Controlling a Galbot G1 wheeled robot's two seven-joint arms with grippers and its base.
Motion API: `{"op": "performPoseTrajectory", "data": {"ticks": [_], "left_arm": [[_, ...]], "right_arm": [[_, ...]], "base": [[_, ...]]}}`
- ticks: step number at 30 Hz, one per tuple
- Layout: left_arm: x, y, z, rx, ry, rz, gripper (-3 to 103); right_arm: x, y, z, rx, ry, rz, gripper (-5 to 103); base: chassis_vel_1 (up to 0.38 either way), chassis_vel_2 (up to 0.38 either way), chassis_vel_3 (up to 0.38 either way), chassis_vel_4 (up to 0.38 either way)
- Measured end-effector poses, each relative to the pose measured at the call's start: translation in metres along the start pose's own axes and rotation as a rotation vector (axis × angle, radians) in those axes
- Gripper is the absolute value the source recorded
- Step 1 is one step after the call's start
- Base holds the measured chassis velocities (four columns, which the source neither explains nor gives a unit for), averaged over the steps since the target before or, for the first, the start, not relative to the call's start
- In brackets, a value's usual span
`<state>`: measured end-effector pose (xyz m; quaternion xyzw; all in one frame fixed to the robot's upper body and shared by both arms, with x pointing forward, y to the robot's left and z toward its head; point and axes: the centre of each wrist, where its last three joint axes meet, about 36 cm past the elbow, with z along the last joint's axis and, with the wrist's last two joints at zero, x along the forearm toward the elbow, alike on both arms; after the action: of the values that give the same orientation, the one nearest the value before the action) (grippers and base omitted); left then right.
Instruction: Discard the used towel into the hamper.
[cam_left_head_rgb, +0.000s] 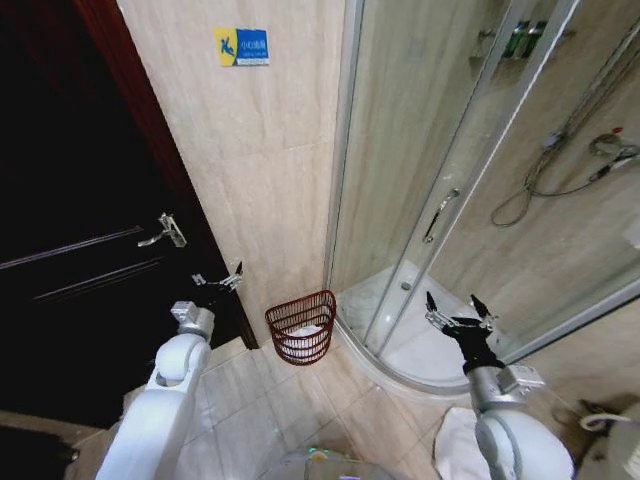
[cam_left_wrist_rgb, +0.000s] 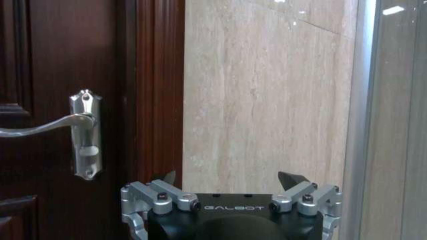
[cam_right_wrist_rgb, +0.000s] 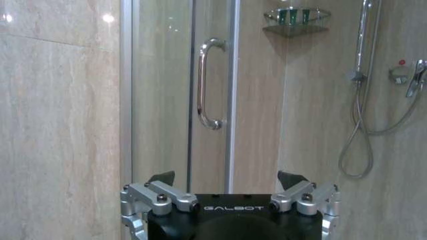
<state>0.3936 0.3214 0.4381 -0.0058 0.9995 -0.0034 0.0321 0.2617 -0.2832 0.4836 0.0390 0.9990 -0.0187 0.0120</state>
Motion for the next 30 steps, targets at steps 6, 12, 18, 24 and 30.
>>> {"op": "performPoseTrajectory", "data": {"ticks": [6,12,18,24,30], "left_arm": [[-0.0002,-0.0006,0.0001,0.000,0.000,0.003,100],[0.0008,-0.0016,0.0014,0.001,0.005,0.007,100],[0.0008,-0.0017,0.0010,0.000,0.003,0.008,100],[0.0017,-0.0019,0.0009,0.001,0.003,0.010,100],[0.0013,-0.0024,0.0006,0.000,0.001,0.014,100]], "right_arm": [[0.0007,0.0001,0.0005,-0.002,0.003,0.002,100],[0.0019,-0.0001,0.0007,-0.002,0.006,0.003,100],[0.0023,0.0001,-0.0001,-0.001,0.004,0.002,100],[0.0019,0.0012,-0.0001,-0.003,0.002,-0.002,100],[0.0019,0.0011,0.0003,-0.003,0.002,-0.003,100]], "base": [[0.075,-0.048,-0.061,0.047],[0.044,-0.059,-0.060,0.052],[0.045,-0.057,-0.042,0.063],[0.059,-0.074,-0.070,0.069],[0.070,-0.082,-0.066,0.074]]}}
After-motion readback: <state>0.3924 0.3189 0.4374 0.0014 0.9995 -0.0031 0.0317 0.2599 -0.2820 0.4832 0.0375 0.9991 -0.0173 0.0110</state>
